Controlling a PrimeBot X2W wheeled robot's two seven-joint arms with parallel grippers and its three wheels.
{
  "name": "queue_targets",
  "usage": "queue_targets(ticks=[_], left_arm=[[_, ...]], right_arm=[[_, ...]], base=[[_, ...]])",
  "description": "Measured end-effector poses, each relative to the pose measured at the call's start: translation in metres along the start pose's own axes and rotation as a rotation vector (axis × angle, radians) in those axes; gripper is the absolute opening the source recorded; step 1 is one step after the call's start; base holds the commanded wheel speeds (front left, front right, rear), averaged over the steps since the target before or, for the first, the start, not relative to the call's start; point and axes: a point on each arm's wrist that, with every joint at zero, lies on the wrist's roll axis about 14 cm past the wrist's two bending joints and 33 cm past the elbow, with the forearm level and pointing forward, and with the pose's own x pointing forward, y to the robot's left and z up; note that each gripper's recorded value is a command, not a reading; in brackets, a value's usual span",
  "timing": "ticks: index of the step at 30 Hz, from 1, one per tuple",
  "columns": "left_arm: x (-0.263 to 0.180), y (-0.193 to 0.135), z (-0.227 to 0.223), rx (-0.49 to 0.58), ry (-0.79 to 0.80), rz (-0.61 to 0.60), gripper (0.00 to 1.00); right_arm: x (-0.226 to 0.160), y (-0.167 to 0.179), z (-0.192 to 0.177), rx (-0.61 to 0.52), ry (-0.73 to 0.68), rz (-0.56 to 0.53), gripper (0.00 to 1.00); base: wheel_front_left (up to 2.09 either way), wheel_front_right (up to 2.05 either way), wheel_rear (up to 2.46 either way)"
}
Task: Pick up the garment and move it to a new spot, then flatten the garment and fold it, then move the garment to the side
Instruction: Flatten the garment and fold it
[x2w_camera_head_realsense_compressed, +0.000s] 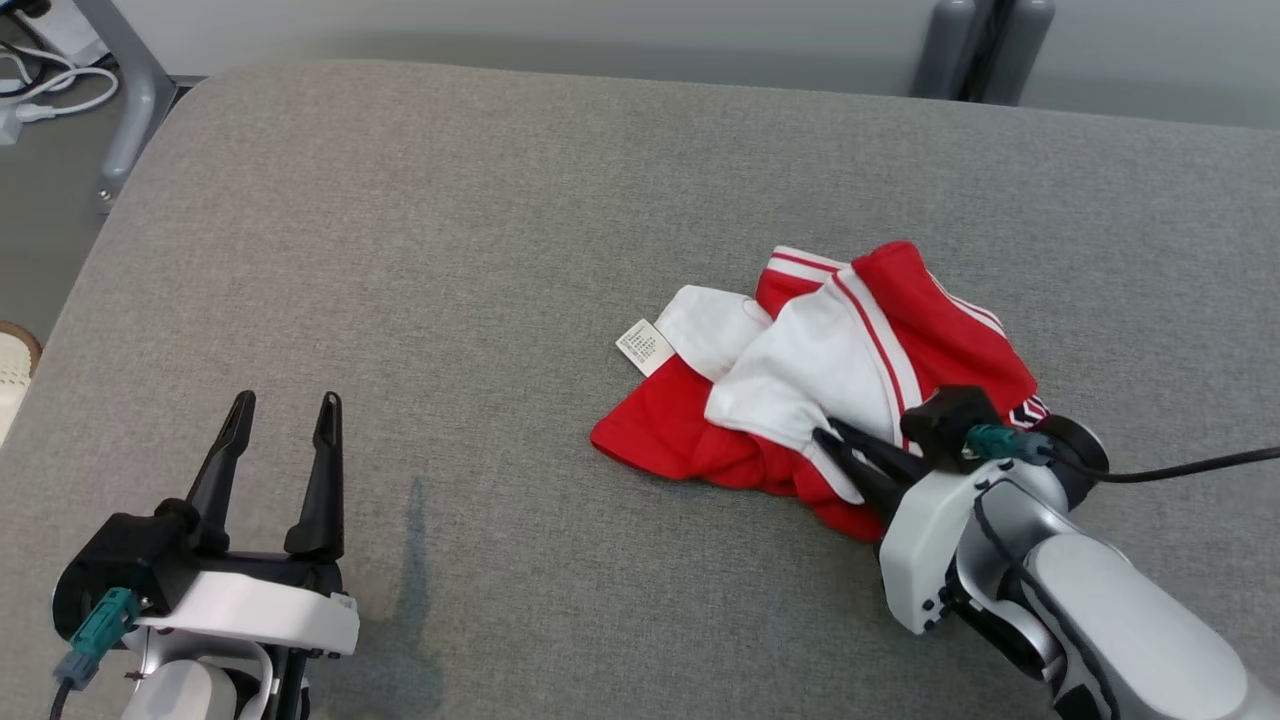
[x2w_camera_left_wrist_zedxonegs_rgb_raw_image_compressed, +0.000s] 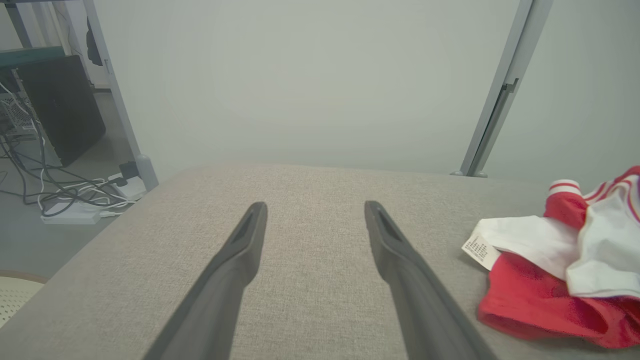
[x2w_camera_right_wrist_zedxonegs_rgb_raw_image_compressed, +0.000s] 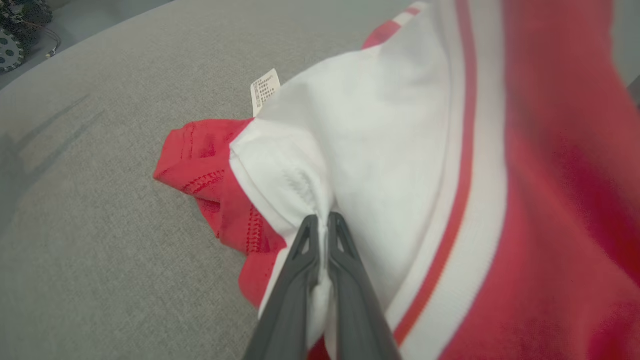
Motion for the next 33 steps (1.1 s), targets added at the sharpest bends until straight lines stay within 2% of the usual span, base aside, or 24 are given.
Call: queue_targets(ticks=[4,6,7,8,13,15,18,22,25,26,27,28,29,33], left_arm=[[0.004,-0.004,0.001,0.001,-0.004,-0.016,1.00],[0.007,-0.007,0.001,0.002,-0.008,-0.029,1.00],[0.009,-0.011,0.002,0.004,-0.013,-0.043,1.00],[0.011,-0.013,0.003,0.003,-0.016,-0.049,1.00],[0.017,-0.028,0.006,0.002,-0.031,-0.094,1.00],[0.019,-0.033,0.006,-0.001,-0.033,-0.110,1.00],[0.021,-0.039,0.006,-0.002,-0.034,-0.130,1.00],[0.025,-0.045,0.006,-0.003,-0.036,-0.147,1.00],[0.028,-0.048,0.006,-0.004,-0.038,-0.156,1.00],[0.028,-0.049,0.006,-0.005,-0.037,-0.160,1.00],[0.029,-0.050,0.006,-0.004,-0.036,-0.163,1.00],[0.029,-0.050,0.005,-0.003,-0.035,-0.165,1.00],[0.030,-0.051,0.005,-0.002,-0.034,-0.167,1.00],[0.030,-0.052,0.006,0.001,-0.037,-0.173,1.00]], right_arm=[[-0.010,-0.013,0.035,0.082,-0.154,-0.041,0.00],[-0.019,-0.014,0.055,0.172,-0.248,-0.047,0.00],[-0.030,-0.015,0.074,0.269,-0.346,-0.051,0.00],[-0.037,-0.020,0.082,0.308,-0.388,-0.060,0.00],[-0.079,-0.046,0.103,0.519,-0.600,-0.133,0.00],[-0.097,-0.066,0.099,0.614,-0.684,-0.203,0.00],[-0.118,-0.090,0.074,0.777,-0.754,-0.309,0.00],[-0.129,-0.109,0.021,0.917,-0.715,-0.443,0.00],[-0.126,-0.107,-0.006,0.970,-0.659,-0.477,0.00],[-0.125,-0.106,-0.011,0.989,-0.653,-0.483,0.43],[-0.125,-0.105,-0.016,0.994,-0.647,-0.493,0.43],[-0.125,-0.105,-0.021,0.995,-0.641,-0.505,0.91],[-0.127,-0.107,-0.023,0.994,-0.644,-0.518,1.00],[-0.141,-0.120,-0.031,0.960,-0.678,-0.598,1.00]], base=[[0.00,0.00,0.00],[0.00,0.00,0.00],[0.00,0.00,0.00],[0.00,0.00,0.00],[0.00,0.00,0.00],[0.00,0.00,0.00],[0.00,0.00,0.00],[0.00,0.00,0.00],[0.00,0.00,0.00],[0.00,0.00,0.00],[0.00,0.00,0.00],[0.00,0.00,0.00],[0.00,0.00,0.00],[0.00,0.00,0.00]])
